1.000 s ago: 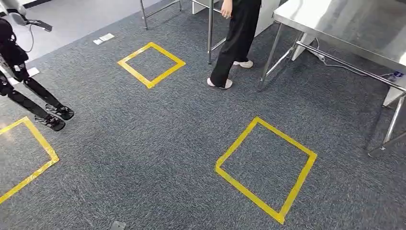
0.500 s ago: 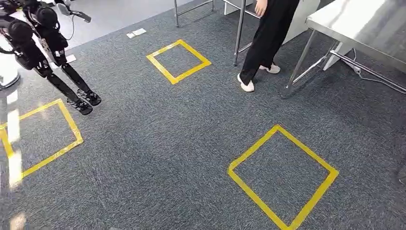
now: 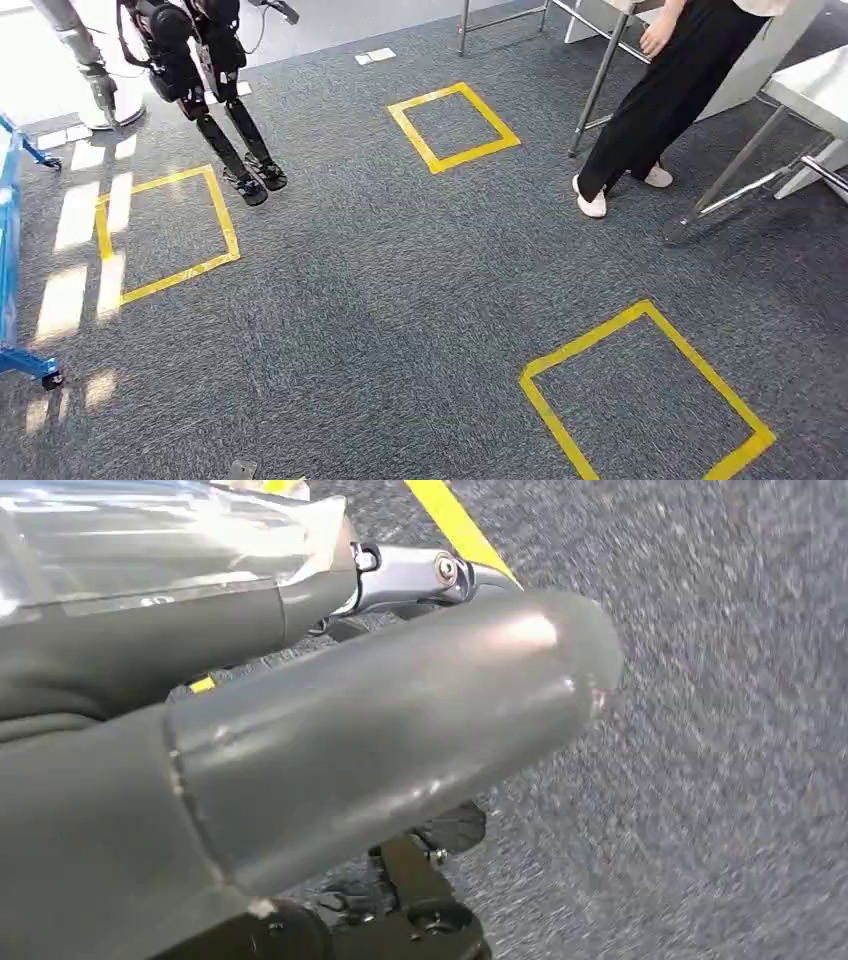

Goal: Take the parts from the cabinet and place them on the table.

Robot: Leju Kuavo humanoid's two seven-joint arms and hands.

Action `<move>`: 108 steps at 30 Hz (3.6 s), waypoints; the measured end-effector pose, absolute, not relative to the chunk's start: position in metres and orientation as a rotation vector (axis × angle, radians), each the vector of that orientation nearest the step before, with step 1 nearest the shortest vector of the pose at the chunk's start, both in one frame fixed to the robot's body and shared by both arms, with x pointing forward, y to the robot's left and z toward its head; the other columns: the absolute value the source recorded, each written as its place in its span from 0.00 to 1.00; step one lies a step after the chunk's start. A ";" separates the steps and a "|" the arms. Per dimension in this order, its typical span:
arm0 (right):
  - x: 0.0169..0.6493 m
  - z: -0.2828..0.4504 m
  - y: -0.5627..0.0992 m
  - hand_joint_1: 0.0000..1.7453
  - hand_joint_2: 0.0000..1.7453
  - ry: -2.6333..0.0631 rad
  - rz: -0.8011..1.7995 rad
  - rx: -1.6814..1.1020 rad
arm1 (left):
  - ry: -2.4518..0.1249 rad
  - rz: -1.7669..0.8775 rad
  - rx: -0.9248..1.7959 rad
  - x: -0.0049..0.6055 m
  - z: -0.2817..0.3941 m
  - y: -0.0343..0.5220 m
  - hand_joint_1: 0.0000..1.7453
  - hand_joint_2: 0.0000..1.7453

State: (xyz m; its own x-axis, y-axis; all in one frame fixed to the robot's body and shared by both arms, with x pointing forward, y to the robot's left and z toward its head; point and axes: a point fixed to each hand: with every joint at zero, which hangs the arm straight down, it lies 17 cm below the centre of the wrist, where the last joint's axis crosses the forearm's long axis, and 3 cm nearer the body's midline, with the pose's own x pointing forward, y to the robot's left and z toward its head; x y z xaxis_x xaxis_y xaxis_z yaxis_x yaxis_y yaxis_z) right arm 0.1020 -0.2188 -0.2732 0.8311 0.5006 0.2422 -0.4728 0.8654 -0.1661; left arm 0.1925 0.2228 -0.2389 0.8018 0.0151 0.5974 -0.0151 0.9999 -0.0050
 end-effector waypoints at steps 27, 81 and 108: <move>0.092 -0.275 -0.216 0.00 0.00 -0.270 0.534 -0.098 | -0.631 0.022 -0.016 0.186 -0.239 0.211 0.00 0.00; 0.098 -0.272 -0.203 0.00 0.00 -0.297 0.578 -0.069 | -0.625 0.025 -0.031 0.194 -0.238 0.207 0.00 0.00; 0.093 -0.273 -0.202 0.00 0.00 -0.287 0.582 -0.062 | -0.623 0.026 -0.036 0.193 -0.238 0.204 0.00 0.00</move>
